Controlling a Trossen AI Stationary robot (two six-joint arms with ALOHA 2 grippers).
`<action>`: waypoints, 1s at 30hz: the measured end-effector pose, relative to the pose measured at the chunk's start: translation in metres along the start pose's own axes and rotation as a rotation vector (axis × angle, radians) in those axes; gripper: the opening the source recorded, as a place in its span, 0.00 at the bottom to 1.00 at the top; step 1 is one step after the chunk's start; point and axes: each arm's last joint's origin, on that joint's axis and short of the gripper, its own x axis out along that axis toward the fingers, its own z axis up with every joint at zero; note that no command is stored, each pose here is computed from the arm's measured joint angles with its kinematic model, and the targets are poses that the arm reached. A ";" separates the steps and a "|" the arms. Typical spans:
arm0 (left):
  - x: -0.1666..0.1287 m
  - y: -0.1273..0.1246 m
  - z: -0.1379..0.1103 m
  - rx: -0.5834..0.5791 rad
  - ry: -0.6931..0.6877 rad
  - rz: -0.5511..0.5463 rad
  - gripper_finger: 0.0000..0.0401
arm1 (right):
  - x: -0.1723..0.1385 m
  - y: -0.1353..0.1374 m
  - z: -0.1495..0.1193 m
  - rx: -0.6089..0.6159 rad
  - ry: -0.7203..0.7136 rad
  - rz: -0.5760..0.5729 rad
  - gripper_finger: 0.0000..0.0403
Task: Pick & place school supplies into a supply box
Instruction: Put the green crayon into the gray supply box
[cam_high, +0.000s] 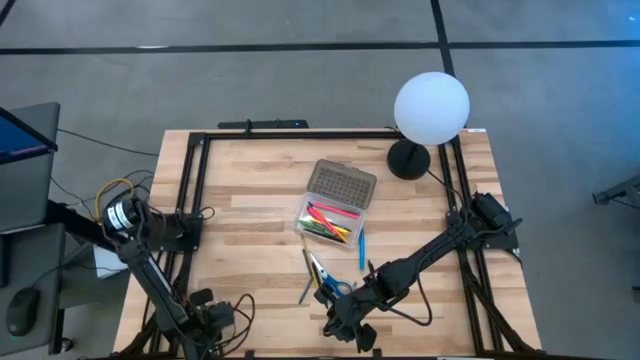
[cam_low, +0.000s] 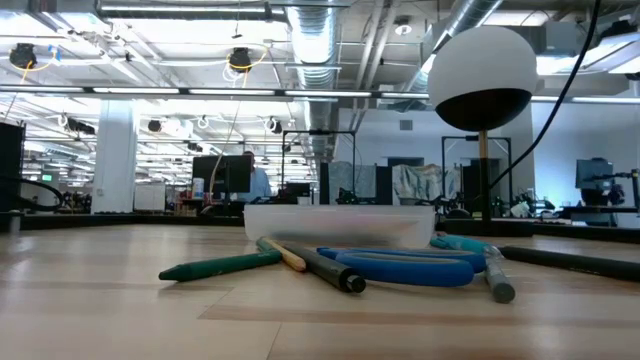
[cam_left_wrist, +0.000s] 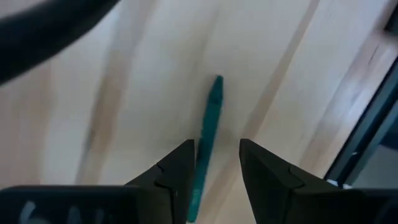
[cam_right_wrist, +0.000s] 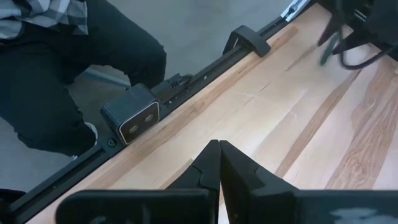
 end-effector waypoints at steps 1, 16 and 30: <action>0.003 -0.001 0.000 0.006 0.004 0.002 0.31 | 0.000 0.000 0.000 0.000 0.001 0.000 0.00; 0.007 0.003 -0.008 0.047 0.027 0.077 0.27 | 0.000 -0.002 -0.001 0.004 0.000 -0.005 0.00; 0.008 0.006 -0.004 0.039 -0.043 0.103 0.03 | 0.000 -0.001 -0.004 0.055 0.033 0.005 0.00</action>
